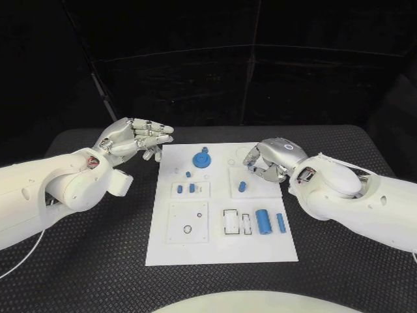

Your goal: Assemble the parts on the task board

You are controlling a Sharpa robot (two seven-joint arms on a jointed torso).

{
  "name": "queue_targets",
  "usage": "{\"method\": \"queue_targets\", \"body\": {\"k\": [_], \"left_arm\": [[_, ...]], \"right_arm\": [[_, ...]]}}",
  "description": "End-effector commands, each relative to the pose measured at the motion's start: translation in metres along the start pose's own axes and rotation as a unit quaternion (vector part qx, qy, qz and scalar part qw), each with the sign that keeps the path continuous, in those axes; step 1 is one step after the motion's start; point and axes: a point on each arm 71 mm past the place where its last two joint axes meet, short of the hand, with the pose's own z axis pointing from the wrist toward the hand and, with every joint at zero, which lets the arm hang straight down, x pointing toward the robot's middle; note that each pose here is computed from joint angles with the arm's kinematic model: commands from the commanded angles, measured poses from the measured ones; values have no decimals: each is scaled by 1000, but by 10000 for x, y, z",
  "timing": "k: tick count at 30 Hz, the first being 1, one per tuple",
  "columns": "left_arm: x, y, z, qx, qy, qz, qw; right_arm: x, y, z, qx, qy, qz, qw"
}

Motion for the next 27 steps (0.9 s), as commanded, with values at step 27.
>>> {"method": "queue_targets", "body": {"k": [27], "left_arm": [[127, 6, 145, 4, 11, -9, 1000]], "right_arm": [[509, 983, 41, -115, 40, 138, 983]]}}
